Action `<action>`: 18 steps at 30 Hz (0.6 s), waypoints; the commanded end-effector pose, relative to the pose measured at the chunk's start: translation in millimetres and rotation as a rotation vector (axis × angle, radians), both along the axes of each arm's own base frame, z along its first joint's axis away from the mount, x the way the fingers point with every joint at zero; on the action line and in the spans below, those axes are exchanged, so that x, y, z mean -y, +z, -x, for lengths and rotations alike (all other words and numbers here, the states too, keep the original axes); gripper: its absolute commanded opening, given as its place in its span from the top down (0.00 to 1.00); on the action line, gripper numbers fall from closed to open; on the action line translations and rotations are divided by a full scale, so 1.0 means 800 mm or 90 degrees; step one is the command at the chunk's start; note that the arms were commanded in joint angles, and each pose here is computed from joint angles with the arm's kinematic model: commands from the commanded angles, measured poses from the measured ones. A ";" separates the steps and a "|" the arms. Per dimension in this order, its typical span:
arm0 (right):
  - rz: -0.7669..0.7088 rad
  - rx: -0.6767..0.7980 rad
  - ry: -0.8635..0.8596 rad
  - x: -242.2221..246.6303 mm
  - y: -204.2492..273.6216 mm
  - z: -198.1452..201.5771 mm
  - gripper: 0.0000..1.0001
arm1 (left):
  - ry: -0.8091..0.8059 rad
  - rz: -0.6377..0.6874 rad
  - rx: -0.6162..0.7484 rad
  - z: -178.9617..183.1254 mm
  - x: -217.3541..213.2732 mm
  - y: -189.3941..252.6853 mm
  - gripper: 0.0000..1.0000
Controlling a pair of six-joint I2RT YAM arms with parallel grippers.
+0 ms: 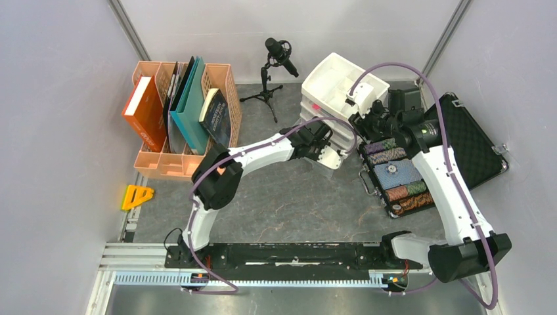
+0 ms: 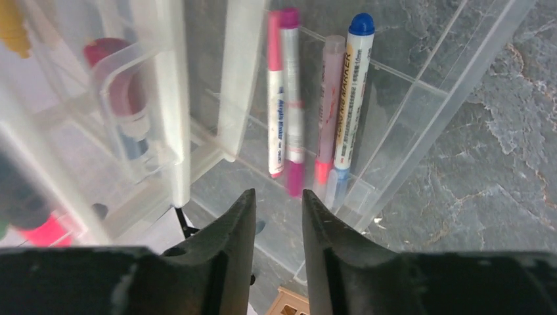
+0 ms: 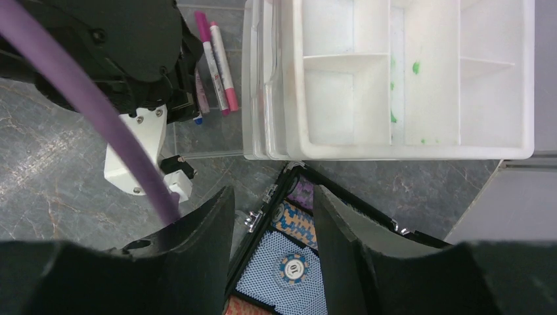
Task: Organize the desk
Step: Place the stationery in the drawer.
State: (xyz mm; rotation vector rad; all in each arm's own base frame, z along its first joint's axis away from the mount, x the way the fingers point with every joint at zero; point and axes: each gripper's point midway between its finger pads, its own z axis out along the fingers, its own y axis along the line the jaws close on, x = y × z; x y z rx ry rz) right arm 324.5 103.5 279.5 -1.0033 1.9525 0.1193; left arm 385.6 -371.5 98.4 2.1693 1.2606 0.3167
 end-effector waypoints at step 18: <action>-0.022 0.033 0.029 -0.009 0.015 0.007 0.46 | 0.215 0.247 0.073 0.016 -0.076 0.138 0.32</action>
